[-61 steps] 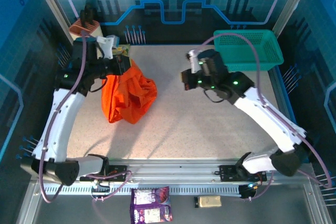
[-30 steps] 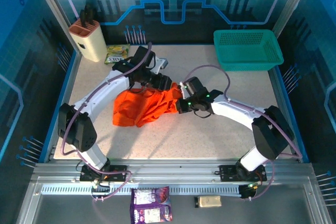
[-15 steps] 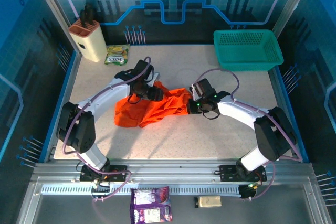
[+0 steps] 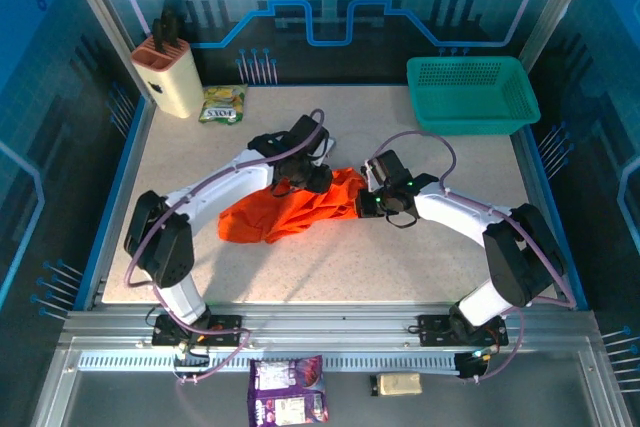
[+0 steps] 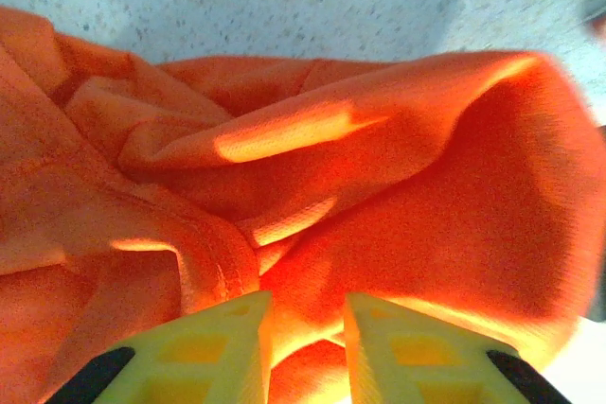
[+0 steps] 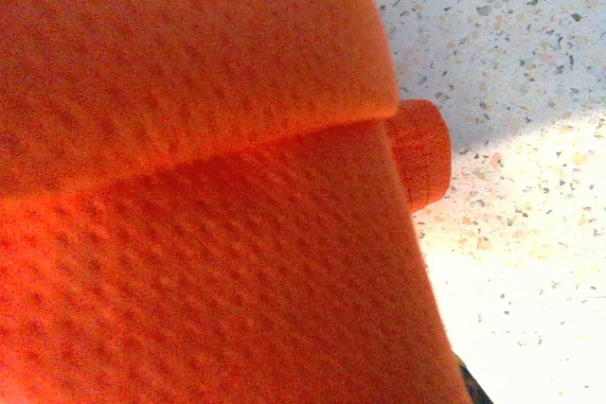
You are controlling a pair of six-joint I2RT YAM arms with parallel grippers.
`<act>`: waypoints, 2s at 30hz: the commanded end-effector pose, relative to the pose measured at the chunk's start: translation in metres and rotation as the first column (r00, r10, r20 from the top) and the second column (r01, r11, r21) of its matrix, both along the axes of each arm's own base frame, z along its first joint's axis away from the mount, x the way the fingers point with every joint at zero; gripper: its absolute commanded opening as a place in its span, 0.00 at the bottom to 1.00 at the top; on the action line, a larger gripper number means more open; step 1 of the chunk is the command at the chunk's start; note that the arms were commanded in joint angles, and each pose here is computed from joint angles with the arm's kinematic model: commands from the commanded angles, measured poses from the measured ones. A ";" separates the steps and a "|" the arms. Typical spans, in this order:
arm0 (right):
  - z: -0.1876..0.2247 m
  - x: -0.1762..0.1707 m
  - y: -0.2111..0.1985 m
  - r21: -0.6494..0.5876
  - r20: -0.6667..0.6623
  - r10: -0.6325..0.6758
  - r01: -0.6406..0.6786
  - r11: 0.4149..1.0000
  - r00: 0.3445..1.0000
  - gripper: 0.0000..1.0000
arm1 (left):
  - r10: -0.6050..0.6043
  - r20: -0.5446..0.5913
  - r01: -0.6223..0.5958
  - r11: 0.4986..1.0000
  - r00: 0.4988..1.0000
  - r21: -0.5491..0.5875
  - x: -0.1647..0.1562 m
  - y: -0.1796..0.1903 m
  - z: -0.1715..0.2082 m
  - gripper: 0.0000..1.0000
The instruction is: Fold the inside-out t-shirt
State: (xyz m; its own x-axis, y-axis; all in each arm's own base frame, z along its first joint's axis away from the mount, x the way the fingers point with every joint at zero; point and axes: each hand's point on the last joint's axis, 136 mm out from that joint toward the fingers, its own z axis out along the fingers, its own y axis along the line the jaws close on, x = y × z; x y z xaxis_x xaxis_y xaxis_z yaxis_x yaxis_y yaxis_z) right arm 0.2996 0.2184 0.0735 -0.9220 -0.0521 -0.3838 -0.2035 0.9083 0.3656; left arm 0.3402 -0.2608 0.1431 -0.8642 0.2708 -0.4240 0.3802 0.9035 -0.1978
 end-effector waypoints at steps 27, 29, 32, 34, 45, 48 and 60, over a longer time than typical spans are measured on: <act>0.004 -0.008 -0.012 -0.033 -0.002 -0.020 0.020 0.999 1.000 0.00 | 0.076 0.015 -0.077 0.939 0.997 0.334 0.031 0.067 -0.049 0.41; 0.004 -0.008 -0.012 -0.034 -0.004 -0.020 0.020 0.999 1.000 0.00 | 0.083 0.012 -0.083 0.939 0.996 0.333 0.032 0.070 -0.050 0.40; 0.005 -0.008 -0.011 -0.034 -0.003 -0.020 0.019 0.999 1.000 0.00 | 0.089 0.013 -0.088 0.942 0.996 0.325 0.034 0.072 -0.050 0.33; 0.005 -0.008 -0.012 -0.035 -0.004 -0.018 0.018 0.999 1.000 0.00 | 0.094 0.014 -0.093 0.942 0.995 0.322 0.035 0.073 -0.050 0.28; 0.009 -0.006 -0.015 -0.053 0.014 -0.020 0.021 0.998 1.000 0.00 | 0.108 0.034 -0.113 0.948 0.994 0.298 0.042 0.078 -0.041 0.08; 0.024 0.001 -0.023 -0.069 0.049 -0.025 0.028 0.997 0.998 0.00 | 0.129 0.062 -0.139 0.966 0.990 0.218 0.046 0.083 -0.017 0.02; 0.219 0.035 -0.112 -0.029 0.389 -0.128 0.152 0.988 0.912 0.00 | 0.337 0.403 -0.250 0.935 0.851 -0.253 0.043 0.176 0.197 0.00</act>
State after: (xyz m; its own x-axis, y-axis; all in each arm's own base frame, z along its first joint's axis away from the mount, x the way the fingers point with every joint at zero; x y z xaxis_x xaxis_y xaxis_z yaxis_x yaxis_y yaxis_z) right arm 0.3528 0.1338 0.2534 -0.7418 0.0617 -0.6678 -0.1814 0.9402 0.2884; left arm 0.3942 -0.0875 0.2911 -0.6937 -0.0573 -0.7180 0.1164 0.9748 -0.1902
